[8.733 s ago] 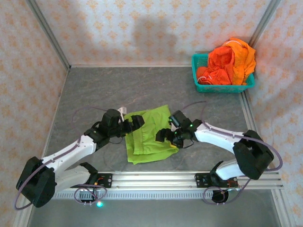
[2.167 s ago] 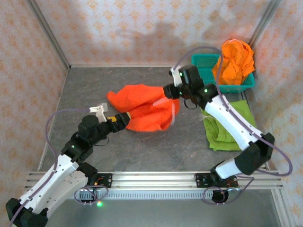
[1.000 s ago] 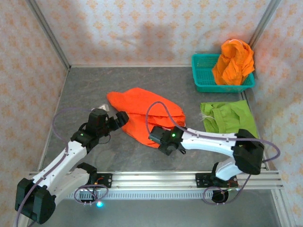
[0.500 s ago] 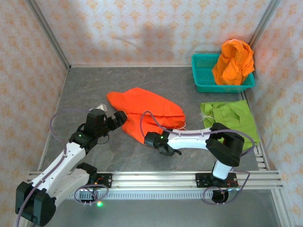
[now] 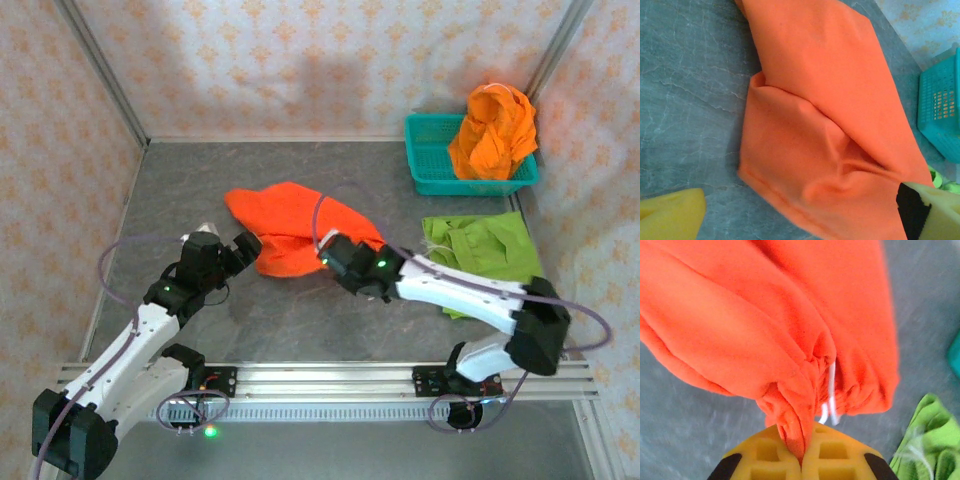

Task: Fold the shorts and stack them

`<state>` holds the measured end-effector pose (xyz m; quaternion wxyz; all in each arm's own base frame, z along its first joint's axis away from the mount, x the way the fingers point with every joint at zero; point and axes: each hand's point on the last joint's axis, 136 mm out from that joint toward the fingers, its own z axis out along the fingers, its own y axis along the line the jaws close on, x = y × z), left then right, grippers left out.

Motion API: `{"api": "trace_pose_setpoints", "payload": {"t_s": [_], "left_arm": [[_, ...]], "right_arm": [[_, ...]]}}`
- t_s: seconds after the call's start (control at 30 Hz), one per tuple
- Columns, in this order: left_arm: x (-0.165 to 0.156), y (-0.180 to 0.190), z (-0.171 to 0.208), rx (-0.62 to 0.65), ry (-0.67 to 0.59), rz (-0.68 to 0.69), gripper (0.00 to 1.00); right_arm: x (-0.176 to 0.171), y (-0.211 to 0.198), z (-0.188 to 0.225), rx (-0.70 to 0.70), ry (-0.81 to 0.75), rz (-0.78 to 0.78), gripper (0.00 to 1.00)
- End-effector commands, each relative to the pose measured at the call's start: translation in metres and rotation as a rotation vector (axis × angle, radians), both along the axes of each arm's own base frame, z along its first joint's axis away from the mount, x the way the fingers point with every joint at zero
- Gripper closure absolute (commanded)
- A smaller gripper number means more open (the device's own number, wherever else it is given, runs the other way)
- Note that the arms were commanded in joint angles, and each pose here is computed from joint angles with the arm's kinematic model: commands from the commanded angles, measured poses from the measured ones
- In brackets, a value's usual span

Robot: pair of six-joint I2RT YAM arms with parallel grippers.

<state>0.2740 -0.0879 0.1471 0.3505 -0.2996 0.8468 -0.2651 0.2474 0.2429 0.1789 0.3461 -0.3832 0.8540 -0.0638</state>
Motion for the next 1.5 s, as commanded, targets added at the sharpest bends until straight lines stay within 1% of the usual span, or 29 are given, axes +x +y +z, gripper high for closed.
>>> {"api": "trace_pose_setpoints", "payload": {"t_s": [0.0,0.07,0.17,0.3,0.33,0.43,0.53,0.67,0.9,1.0,1.1,1.17,1.23,1.37,1.47], "left_arm": [[0.006,0.0,0.014,-0.103,-0.025,0.076,0.01],[0.009,-0.007,0.019,-0.182,-0.026,0.084,0.0],[0.011,-0.016,0.025,-0.305,-0.02,0.103,0.0],[0.017,-0.031,0.033,-0.498,-0.033,0.122,0.0],[0.018,-0.034,0.034,-0.524,-0.033,0.12,0.0],[0.02,-0.042,0.033,-0.555,-0.009,0.116,0.02],[0.021,-0.051,0.023,-0.577,0.036,0.127,0.03],[0.023,-0.07,0.004,-0.682,0.113,0.157,0.05],[0.033,-0.092,-0.014,-0.814,0.192,0.213,0.12],[0.042,-0.1,-0.02,-0.854,0.21,0.223,0.17],[0.053,-0.108,-0.022,-0.868,0.211,0.216,0.2],[0.063,-0.114,-0.024,-0.877,0.207,0.206,0.3],[0.072,-0.115,-0.026,-0.862,0.198,0.194,0.45],[0.089,-0.1,-0.027,-0.708,0.157,0.172,0.8],[0.101,-0.086,-0.008,-0.601,0.107,0.14,1.0]], "right_arm": [[0.012,0.011,0.074,0.23,-0.126,-0.027,1.0],[0.016,0.01,0.096,0.263,-0.161,-0.05,1.0],[0.026,0.005,0.116,0.265,-0.203,-0.109,1.0],[0.034,0.008,0.122,0.296,-0.211,-0.166,1.0],[0.035,0.009,0.122,0.309,-0.21,-0.175,1.0],[0.041,0.01,0.123,0.35,-0.214,-0.235,1.0],[0.049,0.009,0.12,0.373,-0.197,-0.295,1.0],[0.057,0.009,0.114,0.386,-0.183,-0.358,1.0],[0.059,0.01,0.11,0.432,-0.171,-0.393,1.0],[0.058,0.012,0.111,0.458,-0.16,-0.395,1.0],[0.057,0.013,0.11,0.477,-0.15,-0.398,1.0],[0.056,0.012,0.111,0.482,-0.149,-0.397,1.0],[0.055,0.009,0.112,0.477,-0.154,-0.4,1.0],[0.058,-0.007,0.115,0.462,-0.164,-0.42,1.0],[0.064,-0.023,0.116,0.473,-0.156,-0.45,1.0]]}}
